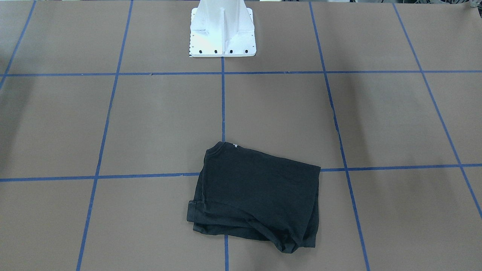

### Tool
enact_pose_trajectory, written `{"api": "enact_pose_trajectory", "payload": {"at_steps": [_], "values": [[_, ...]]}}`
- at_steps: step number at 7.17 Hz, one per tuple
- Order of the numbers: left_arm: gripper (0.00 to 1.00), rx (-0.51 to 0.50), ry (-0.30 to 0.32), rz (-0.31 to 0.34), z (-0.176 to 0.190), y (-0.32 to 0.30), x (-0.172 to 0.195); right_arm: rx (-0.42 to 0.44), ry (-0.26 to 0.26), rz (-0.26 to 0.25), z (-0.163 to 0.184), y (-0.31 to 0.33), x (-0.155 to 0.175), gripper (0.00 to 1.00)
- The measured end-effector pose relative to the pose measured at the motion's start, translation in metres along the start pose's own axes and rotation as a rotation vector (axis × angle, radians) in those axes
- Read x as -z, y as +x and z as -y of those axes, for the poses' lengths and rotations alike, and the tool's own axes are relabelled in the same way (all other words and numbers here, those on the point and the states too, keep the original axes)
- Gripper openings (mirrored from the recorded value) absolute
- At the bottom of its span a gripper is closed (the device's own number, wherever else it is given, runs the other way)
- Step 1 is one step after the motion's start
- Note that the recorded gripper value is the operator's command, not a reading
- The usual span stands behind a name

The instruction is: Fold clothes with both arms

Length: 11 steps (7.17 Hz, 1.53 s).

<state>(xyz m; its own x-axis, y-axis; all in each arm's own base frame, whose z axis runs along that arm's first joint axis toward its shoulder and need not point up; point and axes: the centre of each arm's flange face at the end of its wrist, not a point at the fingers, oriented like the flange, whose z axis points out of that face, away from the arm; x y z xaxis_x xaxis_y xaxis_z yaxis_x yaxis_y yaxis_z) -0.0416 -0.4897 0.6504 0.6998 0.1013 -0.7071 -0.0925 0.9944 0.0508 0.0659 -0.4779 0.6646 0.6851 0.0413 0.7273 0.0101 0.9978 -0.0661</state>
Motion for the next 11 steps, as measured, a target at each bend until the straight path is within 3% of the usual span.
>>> {"api": "enact_pose_trajectory", "payload": {"at_steps": [11], "values": [[1.0, 0.051, 0.009, 0.0, -0.0002, -0.0036, 0.0044, -0.009, -0.003, 0.001, 0.0002, 0.0022, -0.0011, 1.0]]}}
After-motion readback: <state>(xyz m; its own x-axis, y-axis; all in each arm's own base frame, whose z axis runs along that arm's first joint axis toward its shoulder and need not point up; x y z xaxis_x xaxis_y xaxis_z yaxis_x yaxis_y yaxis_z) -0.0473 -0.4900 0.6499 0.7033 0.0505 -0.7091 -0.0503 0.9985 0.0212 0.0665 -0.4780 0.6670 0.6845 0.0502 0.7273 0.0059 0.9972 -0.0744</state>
